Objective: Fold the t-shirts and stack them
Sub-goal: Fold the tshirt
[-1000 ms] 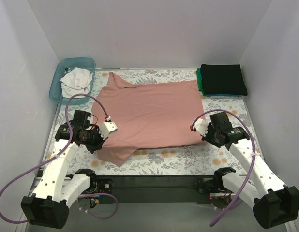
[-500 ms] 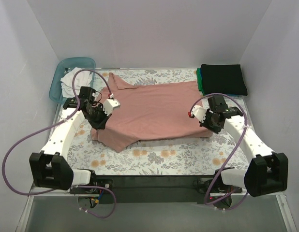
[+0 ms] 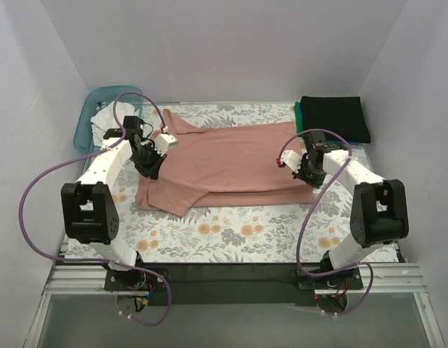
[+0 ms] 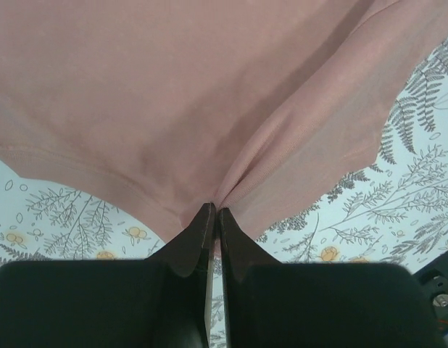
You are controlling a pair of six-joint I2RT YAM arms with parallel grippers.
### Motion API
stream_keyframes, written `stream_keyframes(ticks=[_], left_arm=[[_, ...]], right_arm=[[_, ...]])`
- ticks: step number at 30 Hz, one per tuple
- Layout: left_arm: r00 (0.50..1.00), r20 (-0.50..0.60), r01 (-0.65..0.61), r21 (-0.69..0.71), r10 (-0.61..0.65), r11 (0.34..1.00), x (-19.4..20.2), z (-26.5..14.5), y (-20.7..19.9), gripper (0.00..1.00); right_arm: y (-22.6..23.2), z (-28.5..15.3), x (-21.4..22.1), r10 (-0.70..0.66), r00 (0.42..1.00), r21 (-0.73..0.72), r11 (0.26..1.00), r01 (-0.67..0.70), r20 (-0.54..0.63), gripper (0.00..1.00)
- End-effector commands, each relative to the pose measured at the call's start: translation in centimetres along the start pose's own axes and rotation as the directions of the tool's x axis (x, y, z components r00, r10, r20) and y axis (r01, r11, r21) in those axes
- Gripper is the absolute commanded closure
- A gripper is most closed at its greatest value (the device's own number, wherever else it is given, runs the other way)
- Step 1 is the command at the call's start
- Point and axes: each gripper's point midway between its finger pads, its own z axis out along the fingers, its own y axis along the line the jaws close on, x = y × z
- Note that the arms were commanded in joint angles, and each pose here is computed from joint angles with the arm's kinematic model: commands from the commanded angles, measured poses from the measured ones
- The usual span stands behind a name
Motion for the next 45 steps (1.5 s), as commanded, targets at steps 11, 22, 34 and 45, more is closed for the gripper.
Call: stream_keyframes(ticks=[11,22,34,45], left_arm=[[0.998,0.056,0.023,0.002,-0.023,1.0,-1.8,1.1,1.9,1.0],[0.998,0.035,0.053,-0.009,-0.053,0.999,-0.6,1.7,2.6,1.0],[0.993,0.04,0.108,-0.016,-0.107,0.994,-0.2,2.9,3.2,0.92],[0.942,0.143,0.295,0.089,-0.305,0.952,-0.1,-2.0,-0.5,0.63]], right_arm=[[-4.4,0.5,-1.9,-0.005,0.999,0.039,0.999,0.003,0.045,0.99],[-4.9,1.7,-2.3,-0.003,0.999,0.021,1.0,0.003,0.036,0.99],[-5.9,2.8,-2.9,0.042,0.999,0.015,0.999,-0.042,0.024,0.88],[-5.4,-3.7,-7.3,0.255,0.947,-0.058,0.967,-0.248,0.198,0.55]])
